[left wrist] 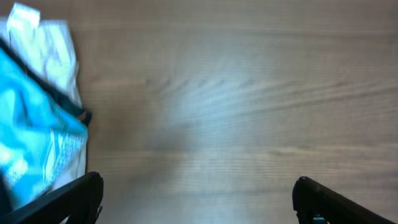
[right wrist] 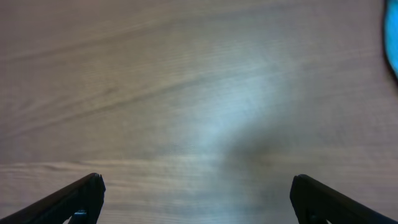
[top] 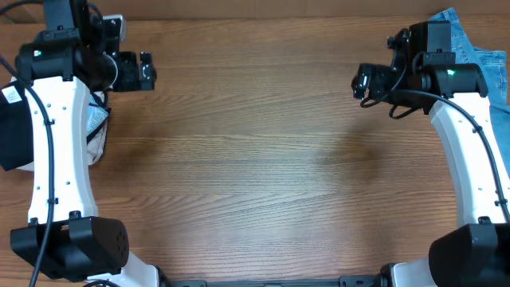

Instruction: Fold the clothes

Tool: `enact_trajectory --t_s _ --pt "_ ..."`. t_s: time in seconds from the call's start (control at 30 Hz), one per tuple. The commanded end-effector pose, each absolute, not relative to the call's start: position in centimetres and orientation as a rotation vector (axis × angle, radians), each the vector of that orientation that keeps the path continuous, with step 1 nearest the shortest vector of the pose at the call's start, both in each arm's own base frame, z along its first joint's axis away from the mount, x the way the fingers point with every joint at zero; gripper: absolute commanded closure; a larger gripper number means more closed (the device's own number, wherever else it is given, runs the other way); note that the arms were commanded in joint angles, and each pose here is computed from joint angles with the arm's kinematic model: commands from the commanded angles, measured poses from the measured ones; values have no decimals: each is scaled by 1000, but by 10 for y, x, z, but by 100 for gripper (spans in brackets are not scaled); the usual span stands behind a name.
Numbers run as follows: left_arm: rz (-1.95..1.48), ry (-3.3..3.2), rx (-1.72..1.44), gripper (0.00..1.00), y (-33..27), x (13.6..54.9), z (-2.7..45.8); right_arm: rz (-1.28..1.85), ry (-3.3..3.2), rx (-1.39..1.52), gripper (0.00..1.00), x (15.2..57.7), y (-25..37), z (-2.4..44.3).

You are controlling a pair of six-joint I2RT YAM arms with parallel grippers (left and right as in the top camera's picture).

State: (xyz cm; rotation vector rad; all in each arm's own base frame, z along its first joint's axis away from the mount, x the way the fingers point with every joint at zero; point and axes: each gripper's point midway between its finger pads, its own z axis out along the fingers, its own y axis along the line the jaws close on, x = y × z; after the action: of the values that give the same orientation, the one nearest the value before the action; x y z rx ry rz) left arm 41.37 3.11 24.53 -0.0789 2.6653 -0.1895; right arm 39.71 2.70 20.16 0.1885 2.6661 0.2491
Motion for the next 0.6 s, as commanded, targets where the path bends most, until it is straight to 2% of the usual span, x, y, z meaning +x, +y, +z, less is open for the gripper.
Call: enact_trajectory --t_s 0.0,0.27,0.57 --pt "-189 2692 -122 0 34 400 249 192 2605 225 0 379 17 235" --pt "-189 2682 -59 0 19 364 265 215 2443 233 0 315 17 286" --pt "-80 2356 5 0 7 285 294 240 2193 221 0 265 16 289"
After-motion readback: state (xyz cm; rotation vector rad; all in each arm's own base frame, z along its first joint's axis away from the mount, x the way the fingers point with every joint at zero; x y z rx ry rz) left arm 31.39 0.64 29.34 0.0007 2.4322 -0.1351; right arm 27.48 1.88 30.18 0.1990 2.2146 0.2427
